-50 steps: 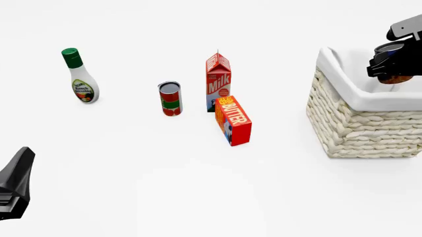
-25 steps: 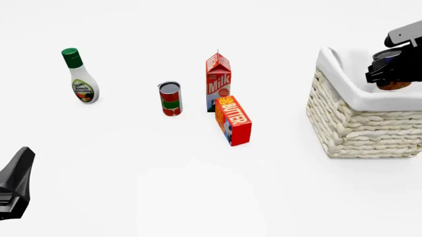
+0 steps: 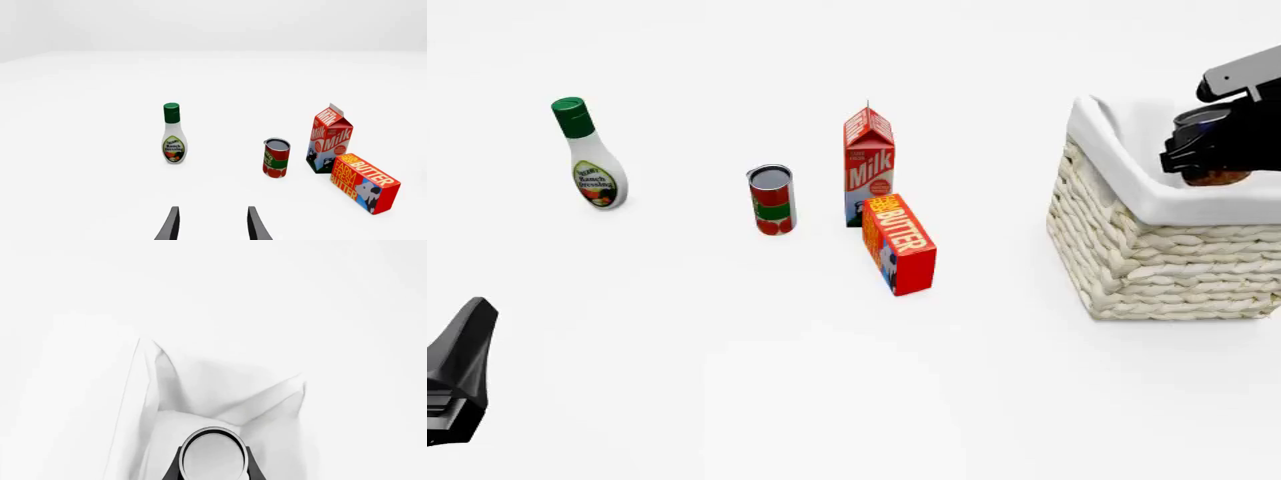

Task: Pick the alphabet soup and place it in the basket.

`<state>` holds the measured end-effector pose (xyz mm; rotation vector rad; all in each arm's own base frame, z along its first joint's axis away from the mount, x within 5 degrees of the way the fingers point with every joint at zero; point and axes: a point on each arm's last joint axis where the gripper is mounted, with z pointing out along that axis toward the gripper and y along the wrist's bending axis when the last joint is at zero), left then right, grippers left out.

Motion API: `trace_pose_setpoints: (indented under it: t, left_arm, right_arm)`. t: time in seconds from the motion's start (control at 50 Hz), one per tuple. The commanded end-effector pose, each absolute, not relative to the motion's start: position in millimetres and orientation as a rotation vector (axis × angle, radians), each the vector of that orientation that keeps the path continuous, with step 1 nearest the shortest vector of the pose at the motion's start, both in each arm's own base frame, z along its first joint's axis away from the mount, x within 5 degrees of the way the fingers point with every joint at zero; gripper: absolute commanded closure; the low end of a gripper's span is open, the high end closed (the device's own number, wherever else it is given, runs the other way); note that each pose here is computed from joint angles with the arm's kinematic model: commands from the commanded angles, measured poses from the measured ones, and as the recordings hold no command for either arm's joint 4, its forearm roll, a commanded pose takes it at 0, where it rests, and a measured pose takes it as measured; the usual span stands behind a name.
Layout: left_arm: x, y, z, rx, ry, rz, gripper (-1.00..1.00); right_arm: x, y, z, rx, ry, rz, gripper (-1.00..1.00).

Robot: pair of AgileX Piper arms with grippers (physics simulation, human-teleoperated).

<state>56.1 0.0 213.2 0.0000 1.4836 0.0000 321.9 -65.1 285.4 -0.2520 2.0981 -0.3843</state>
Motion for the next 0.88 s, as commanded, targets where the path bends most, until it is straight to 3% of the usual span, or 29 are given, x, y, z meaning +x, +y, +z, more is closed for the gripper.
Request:
trace_pose_setpoints:
  t: [0.02,0.08,0.1,0.88]
  left_arm:
    - [56.1,0.0,213.2,0.000,1.484,0.000,-1.00]
    - [56.1,0.0,213.2,0.000,1.484,0.000,-1.00]
    - [56.1,0.0,213.2,0.000,1.484,0.000,-1.00]
    - [56.1,0.0,213.2,0.000,1.484,0.000,-1.00]
  right_arm:
    - [322.6,-64.8,289.6,-0.230,2.084,-0.376,1.00]
    - [321.8,-65.9,291.3,-0.227,2.082,-0.379,1.00]
    - [321.7,-66.4,291.3,-0.228,2.082,-0.381,-1.00]
    - [313.6,-62.7,308.1,-0.224,2.045,-0.383,-1.00]
